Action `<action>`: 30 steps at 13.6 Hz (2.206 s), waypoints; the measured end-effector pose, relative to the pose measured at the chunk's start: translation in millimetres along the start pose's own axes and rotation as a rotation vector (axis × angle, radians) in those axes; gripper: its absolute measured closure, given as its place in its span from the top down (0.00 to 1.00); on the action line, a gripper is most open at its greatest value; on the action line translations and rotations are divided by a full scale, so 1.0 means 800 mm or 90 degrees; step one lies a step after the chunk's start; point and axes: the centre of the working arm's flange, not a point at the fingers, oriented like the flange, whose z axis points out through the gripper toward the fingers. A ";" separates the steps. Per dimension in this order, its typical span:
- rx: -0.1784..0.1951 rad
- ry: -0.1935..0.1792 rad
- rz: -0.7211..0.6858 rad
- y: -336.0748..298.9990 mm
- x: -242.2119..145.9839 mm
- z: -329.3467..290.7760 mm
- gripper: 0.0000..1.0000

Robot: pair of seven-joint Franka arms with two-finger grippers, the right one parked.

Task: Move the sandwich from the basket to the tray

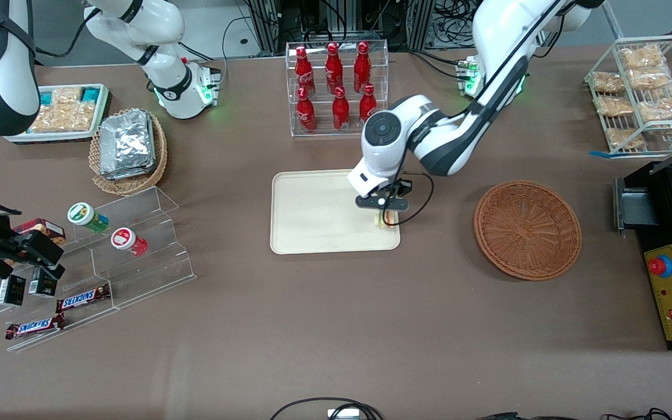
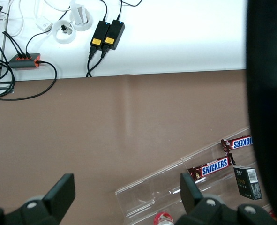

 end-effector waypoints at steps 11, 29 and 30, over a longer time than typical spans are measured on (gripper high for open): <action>-0.002 -0.037 0.008 0.041 -0.008 0.062 0.38; 0.021 0.039 -0.251 -0.159 0.147 -0.143 1.00; 0.028 0.041 -0.269 -0.182 0.149 -0.157 1.00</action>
